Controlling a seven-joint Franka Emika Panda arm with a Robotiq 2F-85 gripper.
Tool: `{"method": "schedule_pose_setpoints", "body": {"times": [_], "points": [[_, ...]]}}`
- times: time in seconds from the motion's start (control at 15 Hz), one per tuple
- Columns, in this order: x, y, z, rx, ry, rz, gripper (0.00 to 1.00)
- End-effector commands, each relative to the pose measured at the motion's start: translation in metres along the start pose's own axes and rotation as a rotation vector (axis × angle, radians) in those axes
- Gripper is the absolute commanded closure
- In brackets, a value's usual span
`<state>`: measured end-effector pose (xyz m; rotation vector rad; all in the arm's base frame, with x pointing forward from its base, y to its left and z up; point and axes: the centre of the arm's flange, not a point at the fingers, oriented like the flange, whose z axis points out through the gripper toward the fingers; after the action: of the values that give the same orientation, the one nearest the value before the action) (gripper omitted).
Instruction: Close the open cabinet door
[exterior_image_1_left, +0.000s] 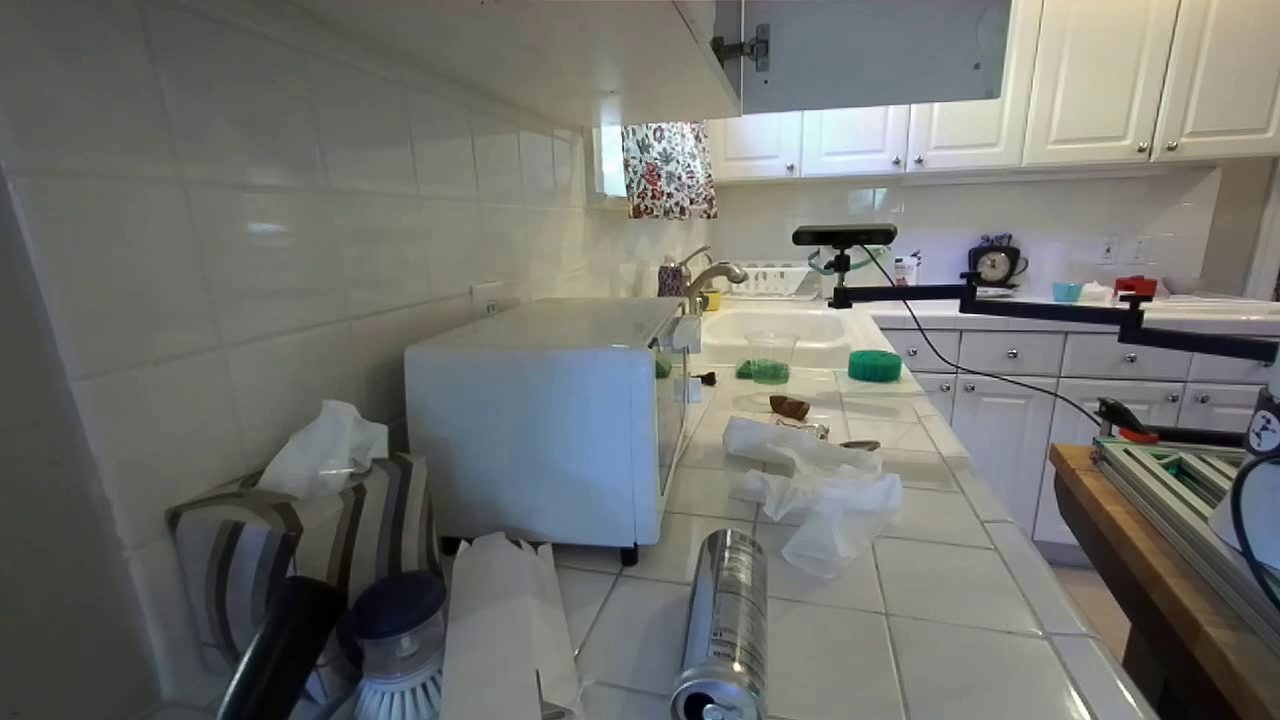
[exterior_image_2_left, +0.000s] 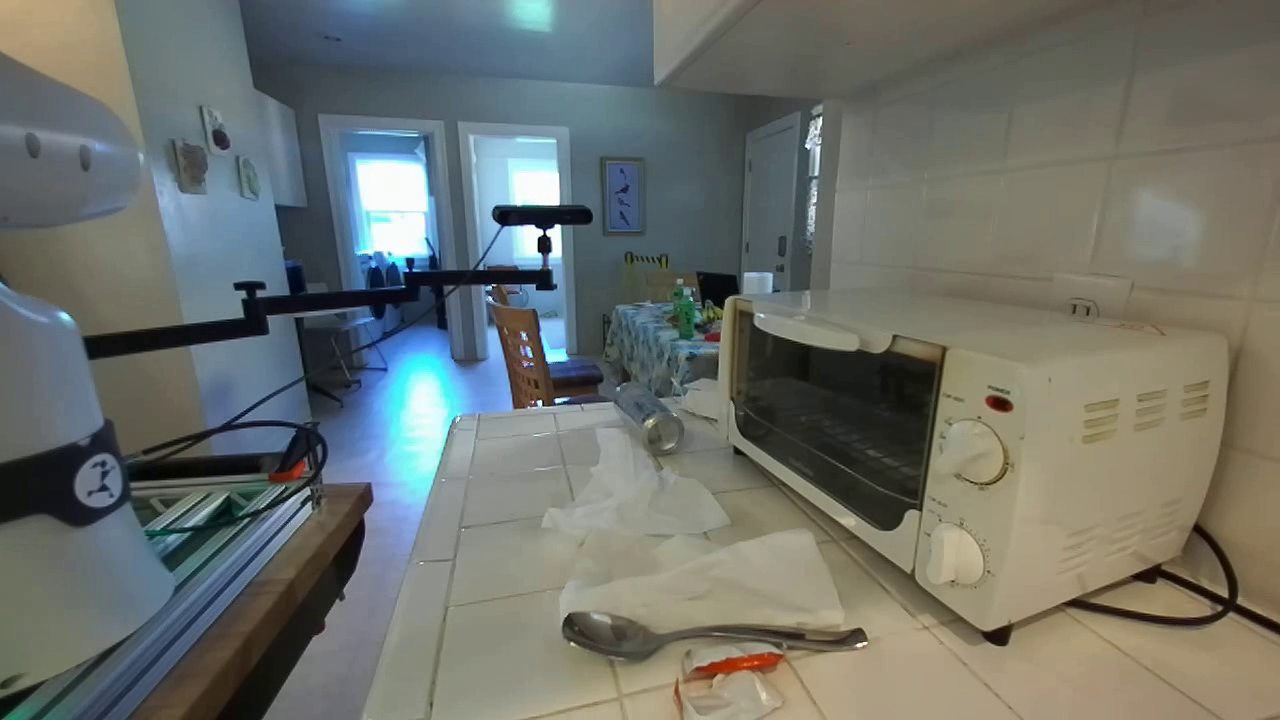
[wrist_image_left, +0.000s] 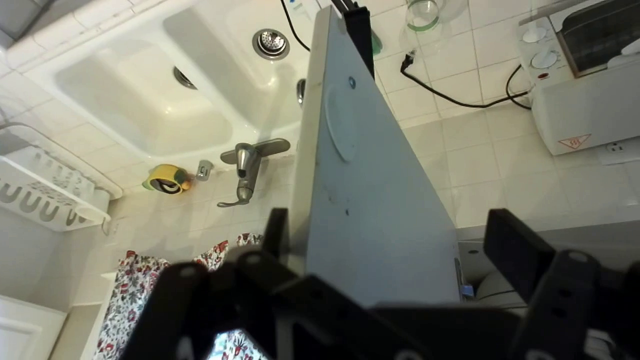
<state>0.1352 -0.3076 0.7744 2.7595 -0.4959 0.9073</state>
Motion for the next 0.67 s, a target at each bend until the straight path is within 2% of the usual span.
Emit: {"method": "schedule_pose_setpoints", "body": {"times": [0.0, 0.6], "points": [[0.011, 0.015, 0.000, 0.051, -0.017, -0.078, 0.00], [0.001, 0.013, -0.013, 0.078, -0.056, -0.160, 0.00]]}}
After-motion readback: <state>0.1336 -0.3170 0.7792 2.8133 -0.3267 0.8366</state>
